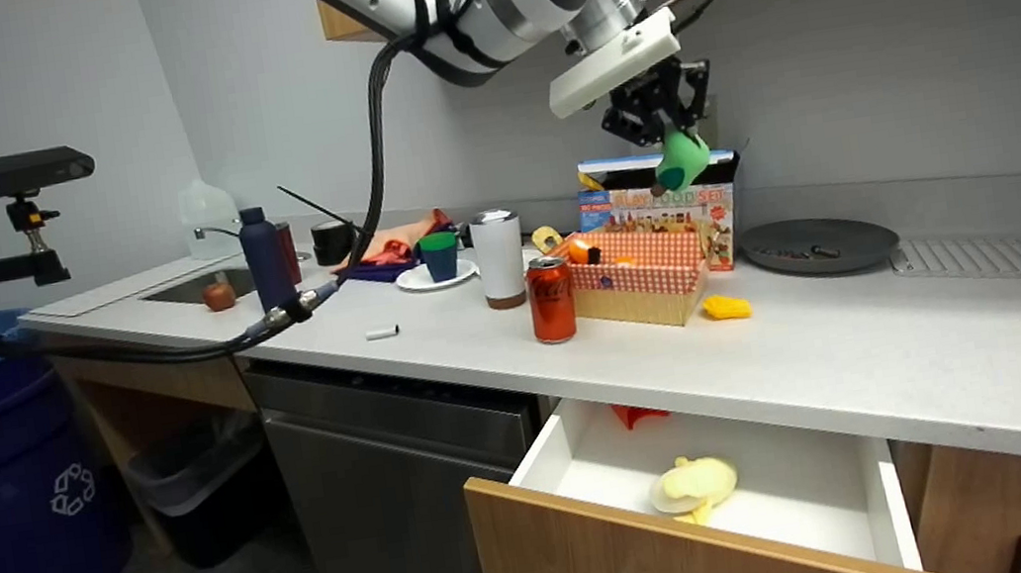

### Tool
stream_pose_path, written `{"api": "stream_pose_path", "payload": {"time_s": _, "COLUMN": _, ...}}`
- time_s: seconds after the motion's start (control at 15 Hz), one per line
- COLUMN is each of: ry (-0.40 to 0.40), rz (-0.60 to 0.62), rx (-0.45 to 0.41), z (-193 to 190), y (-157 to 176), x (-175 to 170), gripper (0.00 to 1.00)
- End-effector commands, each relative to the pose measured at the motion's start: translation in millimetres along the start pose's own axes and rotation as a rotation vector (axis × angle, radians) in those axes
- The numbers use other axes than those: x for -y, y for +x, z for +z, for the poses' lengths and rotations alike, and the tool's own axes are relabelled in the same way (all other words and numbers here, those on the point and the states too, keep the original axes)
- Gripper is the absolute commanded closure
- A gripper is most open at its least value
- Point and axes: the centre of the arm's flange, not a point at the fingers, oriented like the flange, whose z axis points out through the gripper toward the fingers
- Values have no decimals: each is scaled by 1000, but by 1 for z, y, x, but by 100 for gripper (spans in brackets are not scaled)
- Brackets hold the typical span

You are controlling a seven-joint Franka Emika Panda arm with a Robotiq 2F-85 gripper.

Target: Open the drawer, remove all the objects and put them in the box, and then close the drawer

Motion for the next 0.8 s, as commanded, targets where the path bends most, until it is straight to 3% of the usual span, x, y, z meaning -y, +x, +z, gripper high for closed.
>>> {"api": "stream_pose_path", "payload": {"time_s": 0.0, "ry": 25, "rz": 5, "rx": -80, "z": 51, "y": 42, "x": 11, "gripper": 95}}
{"api": "stream_pose_path", "payload": {"time_s": 0.27, "ry": 101, "rz": -11, "rx": -81, "z": 105, "y": 45, "x": 42, "gripper": 95}}
{"api": "stream_pose_path", "payload": {"time_s": 0.6, "ry": 188, "rz": -19, "rx": -89, "z": 134, "y": 52, "x": 70, "gripper": 95}}
{"api": "stream_pose_path", "payload": {"time_s": 0.67, "ry": 198, "rz": -25, "rx": -85, "z": 137, "y": 52, "x": 73, "gripper": 55}}
{"api": "stream_pose_path", "payload": {"time_s": 0.73, "ry": 205, "rz": -33, "rx": -84, "z": 138, "y": 51, "x": 73, "gripper": 53}}
